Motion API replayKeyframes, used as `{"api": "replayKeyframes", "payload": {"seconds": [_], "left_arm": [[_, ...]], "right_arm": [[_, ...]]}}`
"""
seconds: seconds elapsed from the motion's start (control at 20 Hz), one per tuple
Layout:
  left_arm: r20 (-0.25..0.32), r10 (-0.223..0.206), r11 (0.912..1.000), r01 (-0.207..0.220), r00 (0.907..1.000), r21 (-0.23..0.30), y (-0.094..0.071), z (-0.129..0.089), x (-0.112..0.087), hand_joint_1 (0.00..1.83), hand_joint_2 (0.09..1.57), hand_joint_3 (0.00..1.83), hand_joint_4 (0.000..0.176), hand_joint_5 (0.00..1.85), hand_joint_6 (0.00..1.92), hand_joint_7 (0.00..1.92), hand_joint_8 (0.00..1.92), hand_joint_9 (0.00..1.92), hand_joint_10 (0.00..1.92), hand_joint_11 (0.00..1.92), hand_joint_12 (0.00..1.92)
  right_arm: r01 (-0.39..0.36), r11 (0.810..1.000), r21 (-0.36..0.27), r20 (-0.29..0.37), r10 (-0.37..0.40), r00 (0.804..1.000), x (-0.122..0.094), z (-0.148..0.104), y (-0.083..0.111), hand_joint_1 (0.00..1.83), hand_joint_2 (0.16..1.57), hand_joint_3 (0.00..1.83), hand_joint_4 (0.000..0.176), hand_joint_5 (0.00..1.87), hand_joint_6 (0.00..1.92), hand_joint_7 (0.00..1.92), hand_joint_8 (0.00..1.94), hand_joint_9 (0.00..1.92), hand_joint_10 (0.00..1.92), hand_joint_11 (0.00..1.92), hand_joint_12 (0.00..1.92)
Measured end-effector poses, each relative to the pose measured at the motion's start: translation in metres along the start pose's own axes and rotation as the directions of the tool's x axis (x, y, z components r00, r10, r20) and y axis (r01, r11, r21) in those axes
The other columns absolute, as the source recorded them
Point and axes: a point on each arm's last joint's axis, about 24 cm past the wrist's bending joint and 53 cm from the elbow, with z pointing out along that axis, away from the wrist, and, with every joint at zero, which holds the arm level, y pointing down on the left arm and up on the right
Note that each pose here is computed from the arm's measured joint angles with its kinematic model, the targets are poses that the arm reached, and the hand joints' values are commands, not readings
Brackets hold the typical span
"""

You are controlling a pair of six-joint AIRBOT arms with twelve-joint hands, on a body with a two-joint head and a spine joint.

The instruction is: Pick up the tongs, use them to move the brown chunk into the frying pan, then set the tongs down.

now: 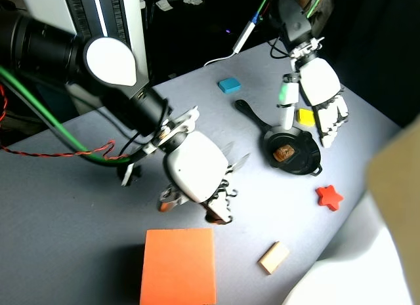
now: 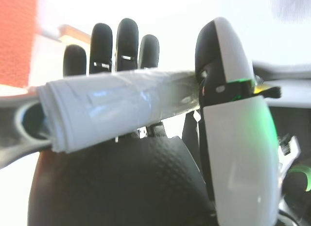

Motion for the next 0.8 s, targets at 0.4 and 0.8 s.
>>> {"api": "replayKeyframes", "payload": {"seconds": [0.4, 0.8], "left_arm": [[-0.024, -0.015, 0.9991, 0.016, 0.9996, 0.041, -0.021, -0.008, 0.01, 0.14, 1.28, 0.0, 0.052, 0.19, 0.01, 0.28, 0.0, 0.33, 0.01, 0.0, 0.95], [-0.028, -0.013, 0.999, 0.015, 0.9995, 0.041, -0.022, -0.008, 0.01, 0.07, 1.29, 0.0, 0.055, 0.17, 0.0, 0.28, 0.0, 0.33, 0.0, 0.0, 0.98]], "right_arm": [[0.046, 0.998, -0.032, -0.003, -0.046, 0.999, 0.018, 0.002, 0.001, 0.92, 1.21, 0.0, 0.0, 0.47, 0.63, 0.68, 0.25, 0.39, 0.8, 0.0, 1.63], [0.06, 0.998, -0.019, -0.018, -0.06, 0.998, 0.033, -0.004, -0.013, 0.76, 1.14, 0.0, 0.0, 0.18, 0.63, 0.47, 0.15, 0.19, 0.73, 0.0, 1.42]]}}
